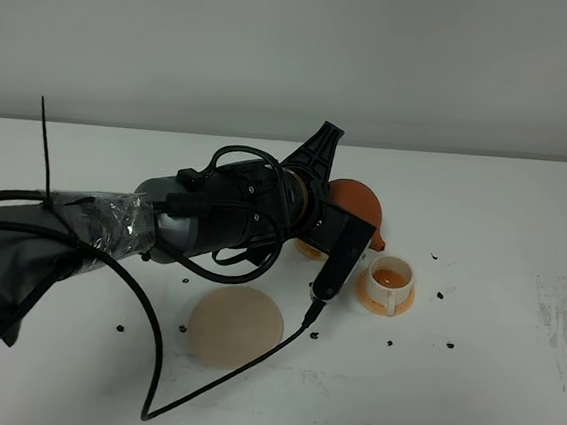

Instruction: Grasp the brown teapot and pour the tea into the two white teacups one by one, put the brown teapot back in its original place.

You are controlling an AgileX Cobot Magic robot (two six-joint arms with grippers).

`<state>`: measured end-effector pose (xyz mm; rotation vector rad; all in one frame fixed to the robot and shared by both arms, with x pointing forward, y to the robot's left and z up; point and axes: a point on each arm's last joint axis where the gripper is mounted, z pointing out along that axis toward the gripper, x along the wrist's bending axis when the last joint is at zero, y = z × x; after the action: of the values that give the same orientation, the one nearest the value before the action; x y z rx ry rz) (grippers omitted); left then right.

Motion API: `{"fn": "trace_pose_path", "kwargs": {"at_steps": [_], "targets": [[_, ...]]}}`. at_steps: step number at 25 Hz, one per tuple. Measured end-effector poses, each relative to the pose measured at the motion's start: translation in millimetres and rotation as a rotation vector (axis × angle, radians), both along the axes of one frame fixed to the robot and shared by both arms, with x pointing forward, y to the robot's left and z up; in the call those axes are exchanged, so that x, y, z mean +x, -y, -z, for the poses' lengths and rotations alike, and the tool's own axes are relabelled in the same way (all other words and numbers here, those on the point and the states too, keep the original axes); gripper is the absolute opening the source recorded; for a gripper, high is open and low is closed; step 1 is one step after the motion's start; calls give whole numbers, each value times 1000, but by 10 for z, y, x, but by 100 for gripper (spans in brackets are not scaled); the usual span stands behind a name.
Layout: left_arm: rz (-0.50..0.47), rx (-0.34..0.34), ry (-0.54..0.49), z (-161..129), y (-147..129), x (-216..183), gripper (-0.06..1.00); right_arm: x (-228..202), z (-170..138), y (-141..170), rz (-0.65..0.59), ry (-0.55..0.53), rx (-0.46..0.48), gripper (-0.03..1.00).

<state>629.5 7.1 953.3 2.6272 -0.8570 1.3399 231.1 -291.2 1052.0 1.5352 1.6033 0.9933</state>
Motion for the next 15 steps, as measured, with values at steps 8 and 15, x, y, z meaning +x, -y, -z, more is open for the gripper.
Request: {"fn": "trace_pose_path", "kwargs": {"at_steps": [8, 15], "targets": [[20, 43, 22, 37, 3, 23, 12, 0, 0, 0, 0, 0, 0, 21], [49, 68, 46, 26, 35, 7, 12, 0, 0, 0, 0, 0, 0, 21]]}}
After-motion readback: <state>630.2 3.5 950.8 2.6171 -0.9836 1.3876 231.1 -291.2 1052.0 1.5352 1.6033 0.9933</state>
